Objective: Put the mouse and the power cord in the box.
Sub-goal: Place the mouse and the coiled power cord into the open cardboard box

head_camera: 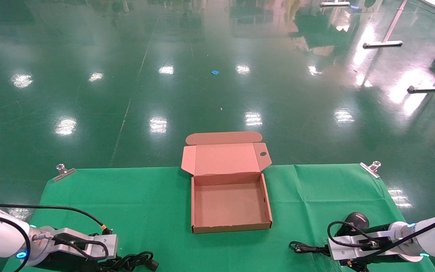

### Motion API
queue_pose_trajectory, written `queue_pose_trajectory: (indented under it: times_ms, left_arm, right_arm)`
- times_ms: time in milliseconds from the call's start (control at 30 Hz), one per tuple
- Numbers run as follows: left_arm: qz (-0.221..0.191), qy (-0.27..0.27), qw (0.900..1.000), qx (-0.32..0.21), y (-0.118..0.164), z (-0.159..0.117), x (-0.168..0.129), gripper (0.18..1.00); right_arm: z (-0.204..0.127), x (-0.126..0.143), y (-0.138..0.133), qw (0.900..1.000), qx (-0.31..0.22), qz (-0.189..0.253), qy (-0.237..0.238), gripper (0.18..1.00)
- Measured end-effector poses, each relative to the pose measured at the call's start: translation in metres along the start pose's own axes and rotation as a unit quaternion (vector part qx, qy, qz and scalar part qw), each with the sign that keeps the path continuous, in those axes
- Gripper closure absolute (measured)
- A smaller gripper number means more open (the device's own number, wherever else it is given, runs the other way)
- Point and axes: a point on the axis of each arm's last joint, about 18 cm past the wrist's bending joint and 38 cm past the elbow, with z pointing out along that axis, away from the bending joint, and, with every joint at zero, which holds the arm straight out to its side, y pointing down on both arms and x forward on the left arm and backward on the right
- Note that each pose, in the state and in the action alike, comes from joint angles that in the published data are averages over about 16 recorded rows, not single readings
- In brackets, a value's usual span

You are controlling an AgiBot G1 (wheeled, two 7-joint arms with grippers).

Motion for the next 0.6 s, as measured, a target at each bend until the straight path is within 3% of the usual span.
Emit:
queue_pose_trajectory:
  times_ms: [333, 467, 600]
  left_arm:
    - [-0.036, 0.000, 0.9988, 0.032, -0.003, -0.009, 0.001, 0.831]
    - [-0.070, -0.006, 0.9947, 0.075, -0.009, -0.026, -0.004, 0.839]
    - [-0.112, -0.019, 0.9836, 0.140, -0.020, -0.054, -0.014, 0.840]
  right_arm:
    - [-0.015, 0.006, 0.007, 0.999, 0.012, 0.027, 0.015, 0.925]
    - [-0.037, 0.020, 0.013, 0.998, 0.028, 0.048, 0.041, 0.949]
    - [-0.071, 0.041, 0.018, 0.993, 0.052, 0.070, 0.079, 0.962]
